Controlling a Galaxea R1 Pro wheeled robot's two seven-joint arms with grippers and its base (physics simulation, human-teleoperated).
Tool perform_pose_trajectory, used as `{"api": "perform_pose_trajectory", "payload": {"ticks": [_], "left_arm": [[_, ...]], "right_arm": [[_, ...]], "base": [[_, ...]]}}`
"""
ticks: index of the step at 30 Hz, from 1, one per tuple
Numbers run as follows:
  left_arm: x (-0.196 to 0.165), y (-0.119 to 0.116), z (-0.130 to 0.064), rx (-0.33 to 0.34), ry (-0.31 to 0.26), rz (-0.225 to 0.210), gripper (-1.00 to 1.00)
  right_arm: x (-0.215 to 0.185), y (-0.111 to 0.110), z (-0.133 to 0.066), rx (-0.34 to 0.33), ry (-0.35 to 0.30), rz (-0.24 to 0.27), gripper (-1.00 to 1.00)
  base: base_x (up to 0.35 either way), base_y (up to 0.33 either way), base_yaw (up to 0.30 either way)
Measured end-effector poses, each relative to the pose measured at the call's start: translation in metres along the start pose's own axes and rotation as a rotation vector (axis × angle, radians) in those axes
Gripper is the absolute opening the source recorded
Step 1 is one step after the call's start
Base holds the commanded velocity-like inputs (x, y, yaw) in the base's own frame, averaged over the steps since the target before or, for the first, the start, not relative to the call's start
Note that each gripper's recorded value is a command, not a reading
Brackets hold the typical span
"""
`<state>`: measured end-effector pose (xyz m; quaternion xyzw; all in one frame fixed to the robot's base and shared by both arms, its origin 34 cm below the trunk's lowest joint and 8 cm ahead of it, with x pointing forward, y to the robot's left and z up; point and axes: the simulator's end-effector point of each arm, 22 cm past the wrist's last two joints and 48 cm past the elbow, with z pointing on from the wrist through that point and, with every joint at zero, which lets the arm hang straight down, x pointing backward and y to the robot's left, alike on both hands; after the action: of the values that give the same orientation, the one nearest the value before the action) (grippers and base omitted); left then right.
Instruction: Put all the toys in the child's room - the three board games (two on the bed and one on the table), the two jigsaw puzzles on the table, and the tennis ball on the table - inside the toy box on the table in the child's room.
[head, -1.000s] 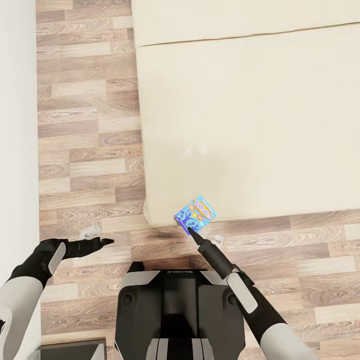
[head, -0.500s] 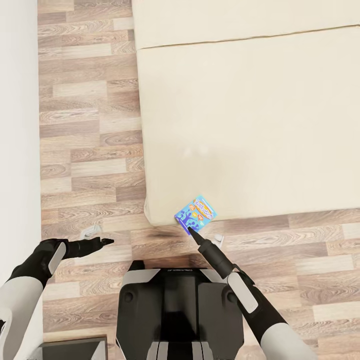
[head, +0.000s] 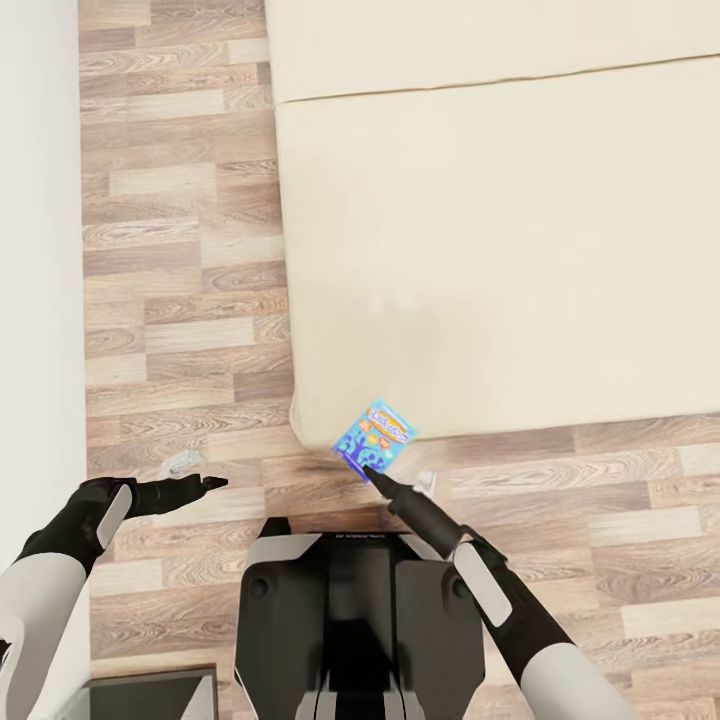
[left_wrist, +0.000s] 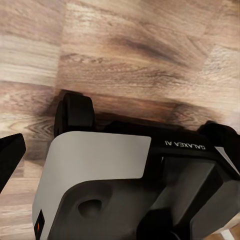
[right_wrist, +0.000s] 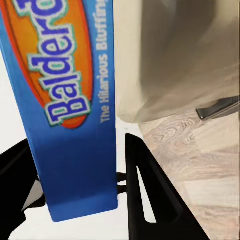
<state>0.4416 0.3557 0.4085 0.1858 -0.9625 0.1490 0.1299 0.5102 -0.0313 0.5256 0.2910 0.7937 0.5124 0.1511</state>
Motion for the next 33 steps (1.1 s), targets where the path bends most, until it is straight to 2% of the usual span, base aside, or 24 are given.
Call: {"api": "perform_pose_trajectory", "payload": {"ticks": [2,4,7,10,13,20,33], "left_arm": [[0.001,0.000,-0.002,0.000,0.000,0.000,1.00],[0.002,-0.001,-0.004,0.001,-0.001,0.000,1.00],[0.004,-0.001,-0.006,0.001,-0.002,0.001,1.00],[0.005,-0.001,-0.009,0.001,-0.002,0.002,1.00],[0.007,-0.002,-0.011,0.000,-0.002,0.002,1.00],[0.011,-0.002,-0.016,0.000,-0.003,0.003,1.00],[0.018,-0.003,-0.025,0.001,-0.004,0.003,1.00]], "right_arm": [[0.010,0.007,0.002,-0.010,0.048,0.048,-1.00],[0.010,0.012,0.003,-0.011,0.060,0.056,-1.00],[0.004,0.020,0.006,-0.003,0.061,0.039,-1.00],[0.006,0.030,0.011,0.005,0.086,0.005,-1.00],[0.011,0.034,0.010,0.018,0.106,-0.007,-1.00],[0.022,0.043,0.007,0.022,0.147,0.006,-1.00],[0.024,0.052,-0.001,0.017,0.142,0.006,-1.00]], "base": [[0.000,0.000,0.000],[0.000,0.000,0.000],[0.000,0.000,0.000],[0.000,0.000,0.000],[0.000,0.000,0.000],[0.000,0.000,0.000],[0.000,0.000,0.000]]}}
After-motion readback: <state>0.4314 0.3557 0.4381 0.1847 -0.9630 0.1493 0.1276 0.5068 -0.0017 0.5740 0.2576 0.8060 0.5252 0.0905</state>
